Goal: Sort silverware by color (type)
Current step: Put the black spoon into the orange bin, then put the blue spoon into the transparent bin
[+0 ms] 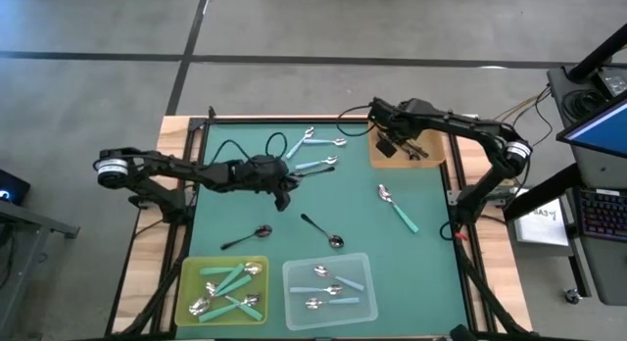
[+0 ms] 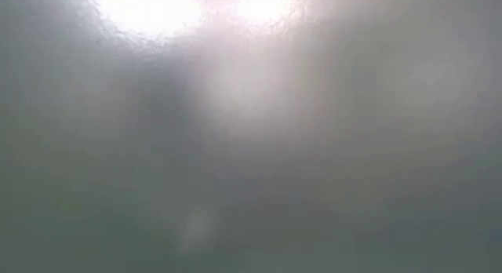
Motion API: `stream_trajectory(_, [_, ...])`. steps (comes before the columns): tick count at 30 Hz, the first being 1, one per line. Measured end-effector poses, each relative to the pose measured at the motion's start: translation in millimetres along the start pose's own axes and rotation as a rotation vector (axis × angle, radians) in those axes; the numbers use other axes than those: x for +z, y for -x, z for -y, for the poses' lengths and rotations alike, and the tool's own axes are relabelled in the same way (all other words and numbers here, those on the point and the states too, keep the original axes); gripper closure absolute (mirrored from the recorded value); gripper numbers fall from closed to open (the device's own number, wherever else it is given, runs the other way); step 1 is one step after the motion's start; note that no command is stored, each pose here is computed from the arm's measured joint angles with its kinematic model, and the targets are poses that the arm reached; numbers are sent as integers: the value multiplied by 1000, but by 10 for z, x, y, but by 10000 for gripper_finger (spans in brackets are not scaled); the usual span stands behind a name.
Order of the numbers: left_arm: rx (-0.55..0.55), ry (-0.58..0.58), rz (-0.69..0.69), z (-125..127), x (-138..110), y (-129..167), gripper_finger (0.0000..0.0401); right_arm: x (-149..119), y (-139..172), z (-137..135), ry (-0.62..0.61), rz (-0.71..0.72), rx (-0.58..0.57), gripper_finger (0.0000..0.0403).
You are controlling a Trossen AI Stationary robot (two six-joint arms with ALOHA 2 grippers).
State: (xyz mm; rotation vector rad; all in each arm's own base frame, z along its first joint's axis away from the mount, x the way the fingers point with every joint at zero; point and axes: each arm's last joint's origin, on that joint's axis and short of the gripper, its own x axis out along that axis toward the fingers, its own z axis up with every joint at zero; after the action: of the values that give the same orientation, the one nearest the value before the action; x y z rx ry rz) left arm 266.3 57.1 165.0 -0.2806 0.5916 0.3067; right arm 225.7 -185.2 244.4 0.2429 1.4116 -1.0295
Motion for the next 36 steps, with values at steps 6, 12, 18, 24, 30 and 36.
stream_trajectory(6, [19, -123, 5, -9, 167, -152, 321, -9, 41, 23, -70, 17, 2, 278])
stream_trajectory(12, [78, -171, -132, -135, 260, -471, 295, -9, 43, 24, -86, 18, 3, 252])
stream_trajectory(18, [258, -171, -265, -389, 334, -684, 292, -13, 44, 23, -111, 15, 4, 246])
stream_trajectory(24, [303, -126, -251, -566, 419, -695, 291, -18, 38, 20, -116, 12, 4, 251])
stream_trajectory(30, [217, -82, -265, -585, 433, -694, 291, -19, 36, 19, -107, 12, 4, 254])
stream_trajectory(36, [216, -72, -313, -605, 341, -762, 291, -14, 34, 18, -100, 17, 5, 253])
